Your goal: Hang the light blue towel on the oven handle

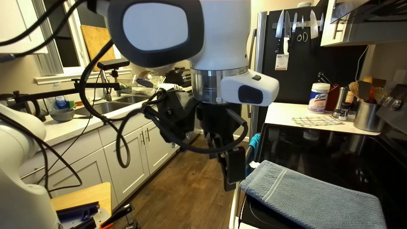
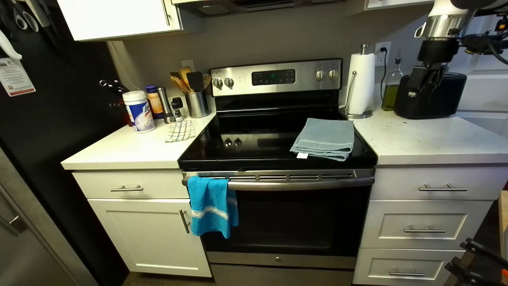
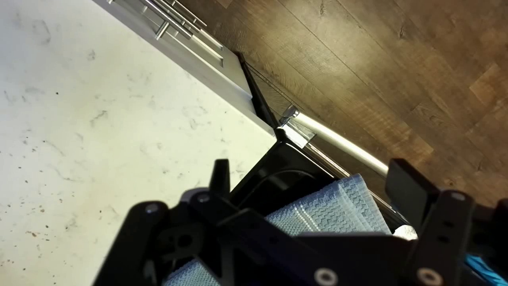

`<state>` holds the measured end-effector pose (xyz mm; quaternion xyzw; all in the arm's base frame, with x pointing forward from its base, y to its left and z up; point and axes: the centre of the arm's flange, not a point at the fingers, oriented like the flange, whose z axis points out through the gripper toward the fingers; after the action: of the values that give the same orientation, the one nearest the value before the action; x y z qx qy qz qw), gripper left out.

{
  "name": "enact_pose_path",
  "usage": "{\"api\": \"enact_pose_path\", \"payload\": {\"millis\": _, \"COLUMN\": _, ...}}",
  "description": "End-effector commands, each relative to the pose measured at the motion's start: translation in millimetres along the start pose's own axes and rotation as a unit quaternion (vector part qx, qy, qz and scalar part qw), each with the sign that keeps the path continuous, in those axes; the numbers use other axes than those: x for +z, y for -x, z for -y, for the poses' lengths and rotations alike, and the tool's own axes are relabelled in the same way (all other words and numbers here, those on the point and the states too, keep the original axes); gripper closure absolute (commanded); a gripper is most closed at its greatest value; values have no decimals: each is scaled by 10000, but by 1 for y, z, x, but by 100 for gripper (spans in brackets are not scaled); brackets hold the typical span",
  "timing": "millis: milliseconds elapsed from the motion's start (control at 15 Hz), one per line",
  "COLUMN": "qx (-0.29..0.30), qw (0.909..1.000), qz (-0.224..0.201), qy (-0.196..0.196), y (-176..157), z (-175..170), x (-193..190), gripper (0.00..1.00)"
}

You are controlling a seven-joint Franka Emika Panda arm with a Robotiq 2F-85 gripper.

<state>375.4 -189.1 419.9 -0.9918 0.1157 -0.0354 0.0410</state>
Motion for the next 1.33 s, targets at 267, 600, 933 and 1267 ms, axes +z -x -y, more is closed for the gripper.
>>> {"api": "enact_pose_path", "payload": {"millis": 267, "qx": -36, "qw": 10000, "qz": -17, "qy": -22, "y": -7, "z": 6, "x": 2, "gripper": 0}}
{"api": "enact_pose_path", "payload": {"millis": 600, "qx": -382, "qw": 9991, "qz": -20, "qy": 154, "y": -35, "z": 45, "x": 3, "gripper": 0}}
{"api": "enact_pose_path", "payload": {"millis": 933, "qx": -834, "qw": 9954, "qz": -117, "qy": 456, "y": -67, "z": 95, "x": 13, "gripper": 0}}
{"api": "enact_pose_path", "payload": {"millis": 1267, "qx": -1268, "qw": 9885, "qz": -134, "qy": 817, "y": -91, "z": 137, "x": 49, "gripper": 0}}
